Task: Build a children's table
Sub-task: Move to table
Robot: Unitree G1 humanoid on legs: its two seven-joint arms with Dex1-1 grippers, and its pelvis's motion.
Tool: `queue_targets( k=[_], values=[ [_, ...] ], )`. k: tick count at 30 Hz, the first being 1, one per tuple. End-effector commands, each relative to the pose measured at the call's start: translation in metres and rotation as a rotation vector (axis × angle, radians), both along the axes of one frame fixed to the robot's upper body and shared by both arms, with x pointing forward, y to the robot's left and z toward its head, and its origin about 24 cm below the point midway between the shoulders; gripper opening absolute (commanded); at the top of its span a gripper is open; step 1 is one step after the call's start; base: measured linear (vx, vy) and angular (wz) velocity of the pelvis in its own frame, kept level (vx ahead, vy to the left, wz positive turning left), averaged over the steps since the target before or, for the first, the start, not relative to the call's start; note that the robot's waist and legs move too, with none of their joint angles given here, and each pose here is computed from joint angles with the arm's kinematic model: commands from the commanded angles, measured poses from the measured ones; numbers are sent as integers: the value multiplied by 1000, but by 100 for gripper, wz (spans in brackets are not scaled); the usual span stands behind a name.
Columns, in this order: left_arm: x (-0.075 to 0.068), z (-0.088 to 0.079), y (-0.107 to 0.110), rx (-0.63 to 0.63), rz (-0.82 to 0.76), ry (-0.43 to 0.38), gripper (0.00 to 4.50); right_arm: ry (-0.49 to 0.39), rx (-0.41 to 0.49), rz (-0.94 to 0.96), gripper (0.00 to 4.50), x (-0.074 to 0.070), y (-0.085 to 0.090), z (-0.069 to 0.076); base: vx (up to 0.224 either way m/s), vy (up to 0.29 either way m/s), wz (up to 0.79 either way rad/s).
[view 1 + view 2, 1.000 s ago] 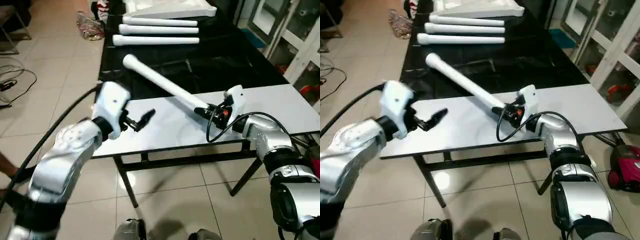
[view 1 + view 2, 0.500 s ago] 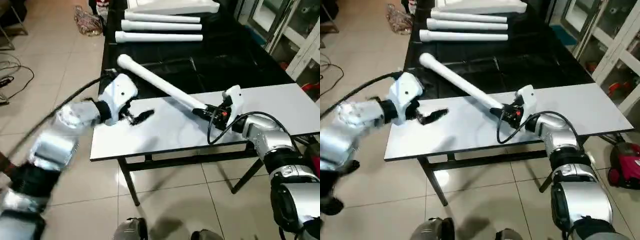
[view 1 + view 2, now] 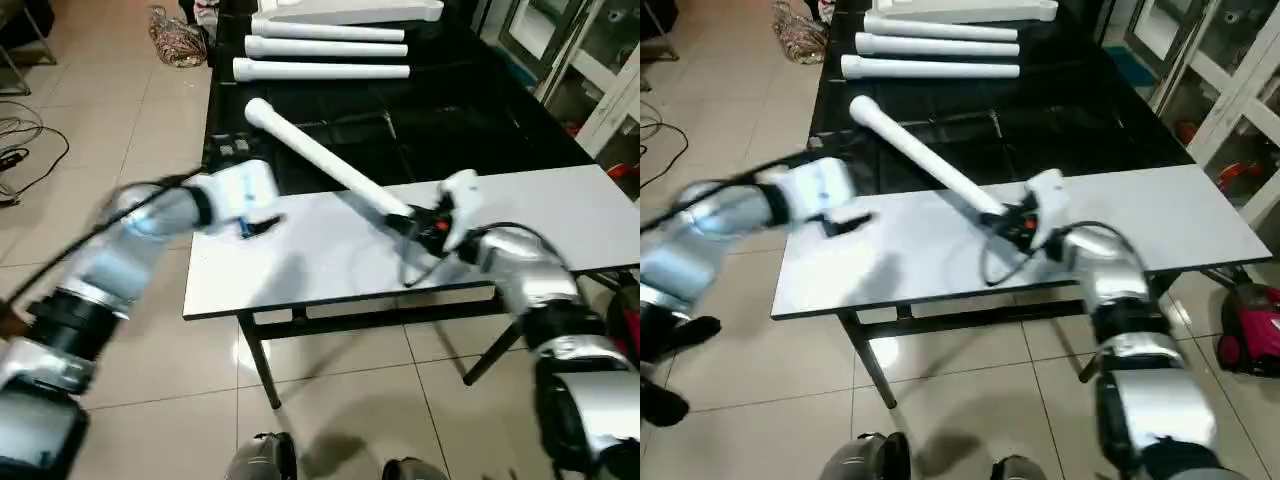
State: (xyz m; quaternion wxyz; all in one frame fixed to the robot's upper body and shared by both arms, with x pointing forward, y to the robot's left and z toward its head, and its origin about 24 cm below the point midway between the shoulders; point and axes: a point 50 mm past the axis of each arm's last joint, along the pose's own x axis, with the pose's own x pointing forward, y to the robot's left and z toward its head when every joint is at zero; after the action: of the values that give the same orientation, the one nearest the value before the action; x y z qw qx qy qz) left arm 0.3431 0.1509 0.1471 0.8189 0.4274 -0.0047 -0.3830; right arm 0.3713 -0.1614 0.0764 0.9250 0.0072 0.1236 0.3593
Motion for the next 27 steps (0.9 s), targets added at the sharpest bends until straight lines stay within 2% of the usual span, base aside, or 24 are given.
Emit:
queue_targets(
  k=[1, 2, 3, 5, 8, 10, 13, 15, 17, 19, 23, 26, 27],
  values=[
    [-5, -5, 2, -19, 9, 17, 450, -27, -19, 6, 117, 5, 5, 7, 0, 0, 0],
    [-6, -6, 2, -24, 9, 20, 450, -27, -17, 7, 117, 5, 6, 7, 0, 0, 0],
    [-7, -7, 1, -28, 10, 23, 450, -27, -15, 8, 152, 5, 7, 7, 0, 0, 0],
    [-10, -9, 0, -48, 15, 28, 450, -35, -20, -16, 187, 7, 11, 7, 0, 0, 0],
    [-12, -11, 1, -56, 24, 29, 450, -42, -20, -65, 197, 11, 12, 9, 0, 0, 0],
    [-14, -12, 3, -60, 33, 33, 450, -51, -8, -107, 231, 15, 11, 13, 0, 0, 0],
    [-15, -14, 5, -61, 43, 40, 450, -63, -6, -130, 232, 17, 10, 16, 0, 0, 0],
    [-16, -14, 6, -61, 44, 41, 450, -63, -2, -136, 271, 17, 9, 17, 0, 0, 0],
    [-16, -15, 6, -61, 47, 43, 450, -65, -2, -148, 276, 18, 8, 17, 0, 0, 0],
    [-16, -15, 6, -64, 52, 45, 450, -72, 5, -159, 302, 19, 5, 19, 0, 0, 0],
    [-17, -16, 7, -68, 59, 48, 450, -84, 7, -163, 302, 19, 3, 20, 0, 0, 0],
    [-17, -17, 7, -144, 98, 64, 450, -124, 45, -206, 302, 19, -3, 26, 0, 0, 0],
    [-17, -18, 6, -271, 149, 87, 450, -167, 86, -258, 302, 20, -9, 34, 0, 0, 0]
  ],
)
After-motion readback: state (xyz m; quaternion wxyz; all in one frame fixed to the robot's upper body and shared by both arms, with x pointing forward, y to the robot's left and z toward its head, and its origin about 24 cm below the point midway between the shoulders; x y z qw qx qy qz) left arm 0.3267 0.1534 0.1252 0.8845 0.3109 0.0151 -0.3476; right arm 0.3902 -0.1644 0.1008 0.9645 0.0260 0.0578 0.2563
